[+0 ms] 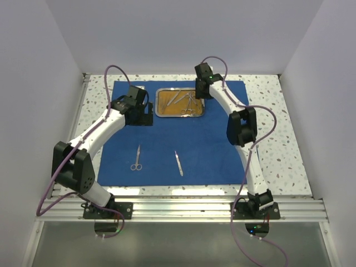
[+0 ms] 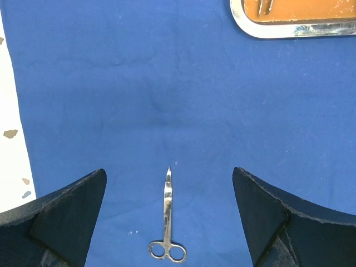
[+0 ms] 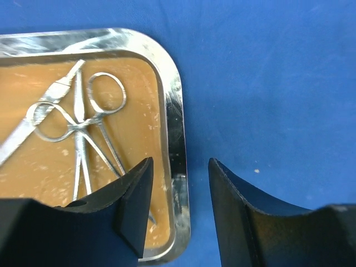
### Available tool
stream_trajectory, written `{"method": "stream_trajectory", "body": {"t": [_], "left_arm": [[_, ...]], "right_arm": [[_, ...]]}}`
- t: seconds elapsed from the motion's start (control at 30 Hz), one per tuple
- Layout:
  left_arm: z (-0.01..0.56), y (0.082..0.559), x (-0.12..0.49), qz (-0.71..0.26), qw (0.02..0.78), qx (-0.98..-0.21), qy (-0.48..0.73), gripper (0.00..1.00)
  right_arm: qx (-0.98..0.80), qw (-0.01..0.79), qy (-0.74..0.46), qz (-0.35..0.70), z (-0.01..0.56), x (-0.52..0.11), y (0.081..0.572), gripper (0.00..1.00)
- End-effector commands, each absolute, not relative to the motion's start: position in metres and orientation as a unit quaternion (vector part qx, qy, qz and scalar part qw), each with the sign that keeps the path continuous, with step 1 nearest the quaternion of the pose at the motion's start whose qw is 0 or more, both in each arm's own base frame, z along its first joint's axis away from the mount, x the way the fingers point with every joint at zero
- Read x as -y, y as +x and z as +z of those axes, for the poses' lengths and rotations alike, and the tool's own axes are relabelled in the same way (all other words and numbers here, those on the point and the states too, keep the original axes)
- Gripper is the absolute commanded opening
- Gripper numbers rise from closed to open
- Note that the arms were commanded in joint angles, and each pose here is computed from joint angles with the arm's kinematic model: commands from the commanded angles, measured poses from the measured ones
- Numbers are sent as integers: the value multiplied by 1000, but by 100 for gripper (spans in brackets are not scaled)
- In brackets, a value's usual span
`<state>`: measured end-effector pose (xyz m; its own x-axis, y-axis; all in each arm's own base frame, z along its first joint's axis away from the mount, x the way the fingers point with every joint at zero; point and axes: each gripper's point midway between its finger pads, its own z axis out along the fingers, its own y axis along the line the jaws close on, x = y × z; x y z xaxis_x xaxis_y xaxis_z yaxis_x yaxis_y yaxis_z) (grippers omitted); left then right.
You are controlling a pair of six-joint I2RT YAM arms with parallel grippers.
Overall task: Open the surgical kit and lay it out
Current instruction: Pick up the medical item from the container.
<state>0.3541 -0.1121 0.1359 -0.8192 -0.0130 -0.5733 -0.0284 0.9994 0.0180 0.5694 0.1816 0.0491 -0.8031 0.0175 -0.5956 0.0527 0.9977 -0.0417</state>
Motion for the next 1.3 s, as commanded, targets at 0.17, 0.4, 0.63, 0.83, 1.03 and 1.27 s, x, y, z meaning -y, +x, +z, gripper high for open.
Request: {"method": "stream_trajectory", "body": {"t": [0.17, 0.4, 0.63, 0.83, 1.03, 1.27], "left_arm": [[148, 358, 108, 7, 330, -944, -10, 99], [143, 351, 107, 4, 329, -944, -11, 100], [141, 351, 108, 2, 329, -944, -9, 99], [139, 350, 108, 3, 325, -946, -9, 99], [137, 349, 106, 7, 322, -947, -10, 100], [136, 352, 106, 9, 320, -947, -10, 100]], "right_arm": [[-917, 400, 9, -2, 144, -199, 579, 49], [-930, 368, -17, 12, 118, -218, 564, 48], [-941, 335, -34, 20, 92, -230, 554, 48], [-950, 312, -30, 14, 67, -231, 549, 48], [-956, 290, -34, 9, 41, -232, 546, 47], [-962, 269, -35, 3, 21, -230, 540, 38]]}}
